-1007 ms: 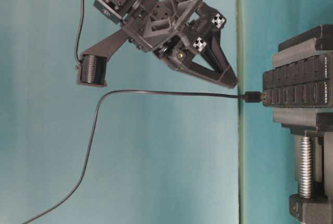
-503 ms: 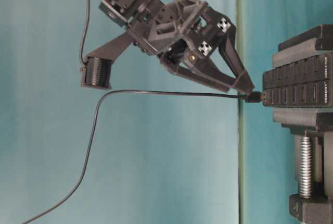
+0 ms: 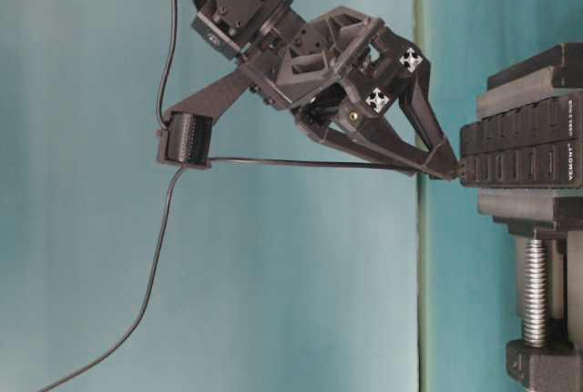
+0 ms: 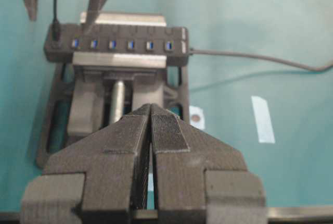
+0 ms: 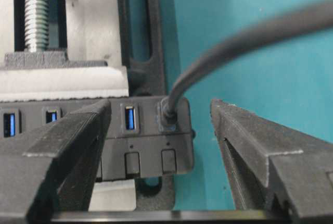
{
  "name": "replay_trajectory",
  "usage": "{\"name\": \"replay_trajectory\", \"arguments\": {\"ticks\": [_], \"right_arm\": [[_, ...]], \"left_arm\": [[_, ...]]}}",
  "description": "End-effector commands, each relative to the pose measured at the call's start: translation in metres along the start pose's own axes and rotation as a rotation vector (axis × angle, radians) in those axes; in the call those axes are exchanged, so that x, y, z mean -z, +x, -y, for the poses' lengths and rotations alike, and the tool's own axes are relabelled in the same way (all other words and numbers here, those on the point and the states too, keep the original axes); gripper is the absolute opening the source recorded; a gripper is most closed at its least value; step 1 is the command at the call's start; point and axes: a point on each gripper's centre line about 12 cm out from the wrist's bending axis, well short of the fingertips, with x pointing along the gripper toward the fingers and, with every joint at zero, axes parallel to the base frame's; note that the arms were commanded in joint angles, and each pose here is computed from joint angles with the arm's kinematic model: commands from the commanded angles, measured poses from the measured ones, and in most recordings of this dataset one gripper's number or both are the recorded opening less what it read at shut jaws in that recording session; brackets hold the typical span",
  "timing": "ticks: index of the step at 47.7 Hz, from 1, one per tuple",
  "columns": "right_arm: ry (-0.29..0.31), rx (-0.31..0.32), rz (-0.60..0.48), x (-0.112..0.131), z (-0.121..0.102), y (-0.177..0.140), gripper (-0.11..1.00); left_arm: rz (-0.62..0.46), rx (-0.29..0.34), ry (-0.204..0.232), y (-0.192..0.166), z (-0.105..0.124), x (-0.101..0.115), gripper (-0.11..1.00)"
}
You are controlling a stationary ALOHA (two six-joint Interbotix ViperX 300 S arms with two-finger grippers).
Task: Insert the USB into the center port of the fixed hub
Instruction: 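Grasp the black USB cable near its plug and pull it from the end port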
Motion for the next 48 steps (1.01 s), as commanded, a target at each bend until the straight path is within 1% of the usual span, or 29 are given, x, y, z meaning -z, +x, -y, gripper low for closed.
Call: {"name": "replay_trajectory", "arguments": {"ticks": [1,6,11,19,25,31,37,48], "right_arm": [[0.008,0.008,0.042,-0.0131,0.0039,-0.0050,0.77],[0.013,0.010,0.040,-0.0123,0.0049,-0.0040,0.76],[0.013,0.011,0.038,-0.0122,0.0056,-0.0035,0.69],[0.013,0.010,0.036,-0.0116,0.0054,-0.0026,0.49],[0.014,0.009,0.046,-0.0129,0.0053,-0.0022,0.28],[0.022,0.007,0.053,-0.0138,0.0051,-0.0022,0.15],[0.023,0.008,0.055,-0.0142,0.0052,-0.0027,0.10],[0.024,0.010,0.059,-0.0165,0.0059,-0.0049,0.10]], "left_arm": [[0.012,-0.001,-0.001,0.0003,-0.0001,-0.0046,0.00],[0.012,0.001,-0.002,0.0003,0.0002,-0.0045,0.00],[0.011,-0.001,-0.002,0.0004,-0.0001,-0.0039,0.00],[0.012,-0.001,-0.001,0.0004,-0.0001,-0.0041,0.00],[0.014,-0.001,0.003,0.0001,-0.0001,-0.0043,0.00],[0.020,-0.002,0.000,-0.0015,-0.0004,-0.0050,0.00],[0.029,-0.002,0.000,-0.0041,-0.0003,-0.0066,0.00],[0.003,-0.003,-0.001,-0.0059,-0.0005,-0.0034,0.00]]}}
